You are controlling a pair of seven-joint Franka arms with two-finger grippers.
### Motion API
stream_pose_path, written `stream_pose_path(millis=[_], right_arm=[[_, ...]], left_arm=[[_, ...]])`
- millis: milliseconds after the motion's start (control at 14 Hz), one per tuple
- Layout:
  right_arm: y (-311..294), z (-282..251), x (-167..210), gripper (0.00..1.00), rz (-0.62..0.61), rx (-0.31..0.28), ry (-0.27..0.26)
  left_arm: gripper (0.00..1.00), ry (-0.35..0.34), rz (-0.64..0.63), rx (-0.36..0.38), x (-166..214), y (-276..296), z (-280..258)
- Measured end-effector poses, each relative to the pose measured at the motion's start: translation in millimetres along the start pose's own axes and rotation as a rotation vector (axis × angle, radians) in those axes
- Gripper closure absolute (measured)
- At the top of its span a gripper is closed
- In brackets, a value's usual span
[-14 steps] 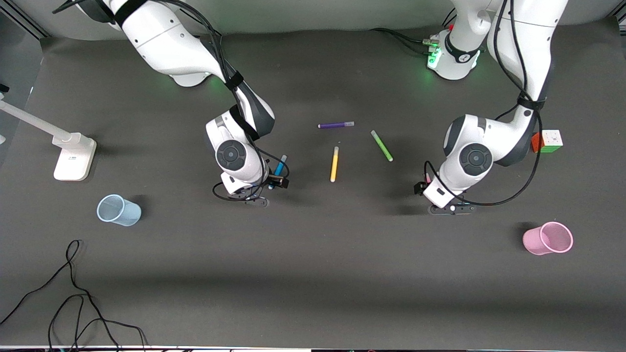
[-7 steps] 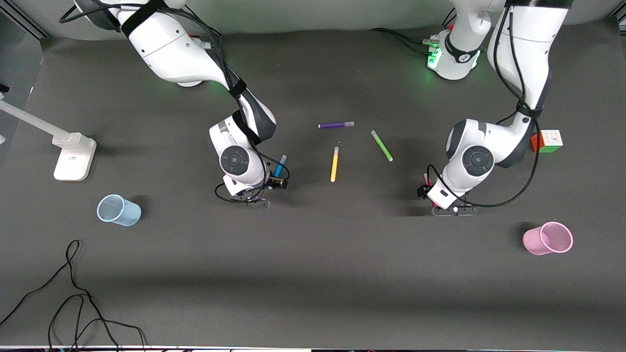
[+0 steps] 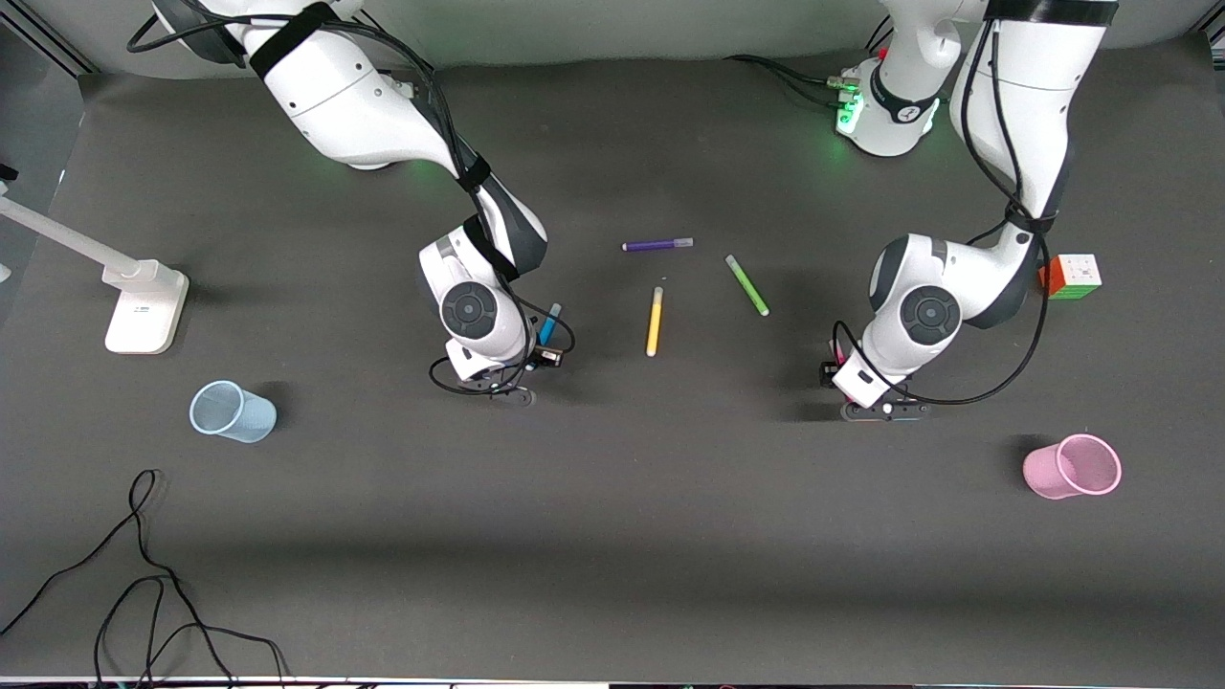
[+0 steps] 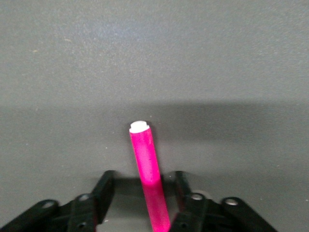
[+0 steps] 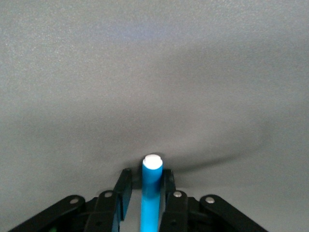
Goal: Place pink and blue markers in matching cups
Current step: 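Carry the blue marker to the blue cup while the left gripper carries pink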
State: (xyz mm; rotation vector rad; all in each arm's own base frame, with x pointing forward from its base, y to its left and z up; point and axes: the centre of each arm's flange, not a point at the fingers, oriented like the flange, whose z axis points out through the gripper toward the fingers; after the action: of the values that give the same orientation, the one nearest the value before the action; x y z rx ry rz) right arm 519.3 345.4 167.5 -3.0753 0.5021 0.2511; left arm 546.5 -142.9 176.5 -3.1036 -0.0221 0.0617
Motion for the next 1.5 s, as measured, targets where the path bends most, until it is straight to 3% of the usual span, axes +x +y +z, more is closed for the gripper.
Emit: stream_pose_path(millis=[143, 214, 286, 571, 714, 857, 1143, 1286, 1500], right_arm=[[0.9, -1.3, 1.6, 0.83, 0.003, 0.001, 0.002], [1.4, -1.4, 2.2, 0.83, 0.005, 0.001, 0.003], [1.6, -1.6, 2.8, 0.83, 0.006, 0.001, 0.004], [5.3, -12.1, 12.8, 0.83, 0.019, -0.010, 0.004], [8.4, -45.9, 28.8, 0.83, 0.030, -0.016, 0.025], [17.3, -91.7, 43.9, 0.83, 0.018, -0.029, 0.094], [62.7, -155.6, 77.0, 0.83, -0.074, -0.151, 0.248], [98.5, -178.9, 104.7, 0.83, -0.151, -0.194, 0.287], [163.9, -222.0, 149.8, 0.83, -0.260, -0.249, 0.329]], left_arm=[[0.69, 0.004, 0.000, -0.001, 0.6, 0.4, -1.5], [0.81, 0.005, 0.001, -0.002, 0.7, 0.6, -1.7], [0.82, 0.005, 0.001, -0.002, 0.7, 0.6, -1.7], [0.82, 0.018, -0.009, -0.004, 5.0, -4.1, -9.2], [0.82, 0.006, -0.006, 0.005, 11.3, -10.8, -32.2], [0.82, -0.046, 0.036, 0.027, 22.0, -21.7, -70.7], [0.82, -0.083, 0.155, 0.030, 56.1, -89.7, -158.4], [0.82, -0.076, 0.266, 0.049, 69.5, -135.1, -181.2], [0.82, -0.077, 0.461, 0.153, 82.1, -191.0, -189.8]])
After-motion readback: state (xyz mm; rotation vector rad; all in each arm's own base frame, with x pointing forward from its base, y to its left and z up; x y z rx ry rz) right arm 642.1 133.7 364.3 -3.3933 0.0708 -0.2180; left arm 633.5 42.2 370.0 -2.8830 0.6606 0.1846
